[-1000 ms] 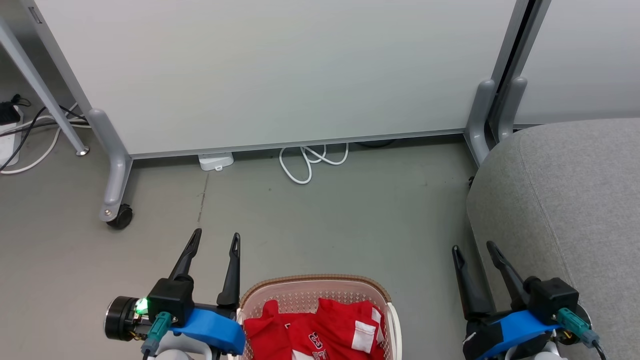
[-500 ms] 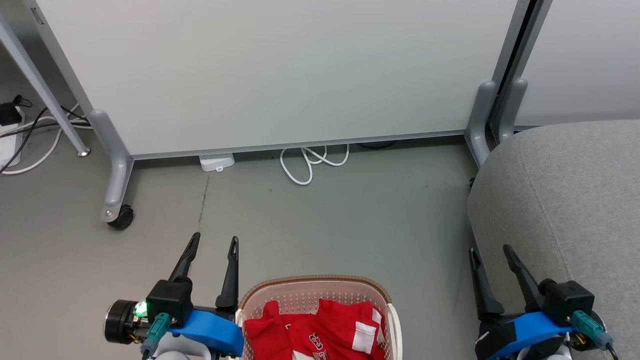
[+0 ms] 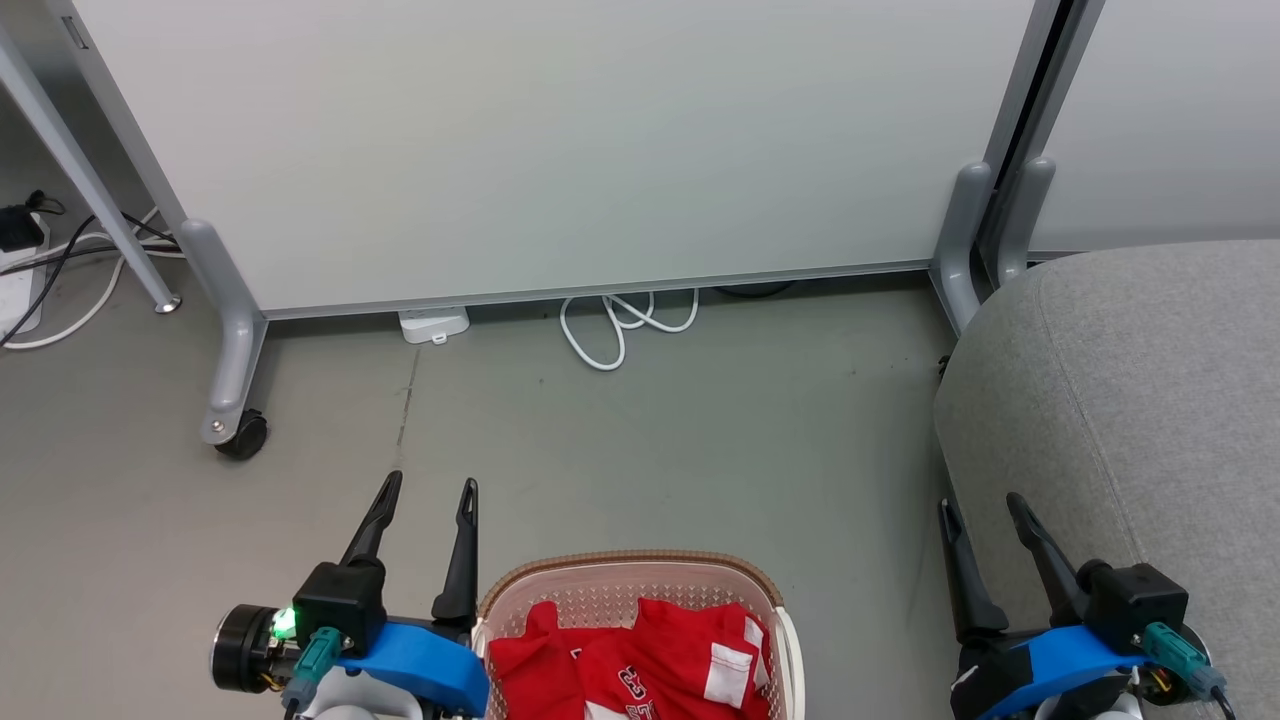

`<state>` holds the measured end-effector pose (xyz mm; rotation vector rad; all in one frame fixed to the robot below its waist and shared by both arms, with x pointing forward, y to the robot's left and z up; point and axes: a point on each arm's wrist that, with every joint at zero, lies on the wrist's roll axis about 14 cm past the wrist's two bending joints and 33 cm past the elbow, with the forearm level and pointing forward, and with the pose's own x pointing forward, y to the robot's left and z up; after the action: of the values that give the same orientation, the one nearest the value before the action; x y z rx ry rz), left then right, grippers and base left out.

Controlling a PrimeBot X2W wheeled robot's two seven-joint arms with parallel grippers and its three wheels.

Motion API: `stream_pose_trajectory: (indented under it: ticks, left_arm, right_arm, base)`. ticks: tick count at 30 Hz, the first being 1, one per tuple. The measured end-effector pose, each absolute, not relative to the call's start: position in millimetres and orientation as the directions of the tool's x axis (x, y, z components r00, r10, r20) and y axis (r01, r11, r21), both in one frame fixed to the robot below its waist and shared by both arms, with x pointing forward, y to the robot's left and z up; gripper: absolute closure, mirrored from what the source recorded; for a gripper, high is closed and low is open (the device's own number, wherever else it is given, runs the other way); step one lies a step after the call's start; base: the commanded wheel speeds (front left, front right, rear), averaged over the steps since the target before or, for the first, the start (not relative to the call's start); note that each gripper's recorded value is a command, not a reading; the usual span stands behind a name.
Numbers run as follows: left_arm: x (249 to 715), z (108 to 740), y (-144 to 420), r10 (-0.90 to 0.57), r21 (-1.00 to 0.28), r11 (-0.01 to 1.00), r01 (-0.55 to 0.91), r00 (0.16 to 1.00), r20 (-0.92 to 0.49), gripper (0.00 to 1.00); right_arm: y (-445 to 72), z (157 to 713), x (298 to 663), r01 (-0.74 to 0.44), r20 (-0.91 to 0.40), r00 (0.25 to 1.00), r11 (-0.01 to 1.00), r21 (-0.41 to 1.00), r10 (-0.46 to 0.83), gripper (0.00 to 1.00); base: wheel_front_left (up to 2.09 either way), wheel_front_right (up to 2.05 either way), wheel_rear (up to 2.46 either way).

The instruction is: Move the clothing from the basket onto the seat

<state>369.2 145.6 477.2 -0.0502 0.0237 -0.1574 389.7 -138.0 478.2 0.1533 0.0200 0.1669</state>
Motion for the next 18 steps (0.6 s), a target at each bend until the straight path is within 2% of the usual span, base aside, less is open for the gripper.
stream_pose_trajectory:
  ticks: [11, 18]
  left_arm:
    - [371, 471, 140, -0.179, -0.039, 0.983, 0.177, 0.983, -0.041, 0.0]
    - [378, 452, 127, -0.238, -0.01, 0.971, 0.239, 0.965, -0.11, 0.0]
  right_arm:
    - [-136, 473, 390, -0.167, -0.022, 0.985, 0.974, 0.156, 0.172, 0.0]
    - [-136, 466, 392, -0.165, -0.043, 0.984, 0.973, 0.161, 0.174, 0.0]
  base:
    - [0.0, 0.0, 0.0]
    - [0.0, 0.0, 0.0]
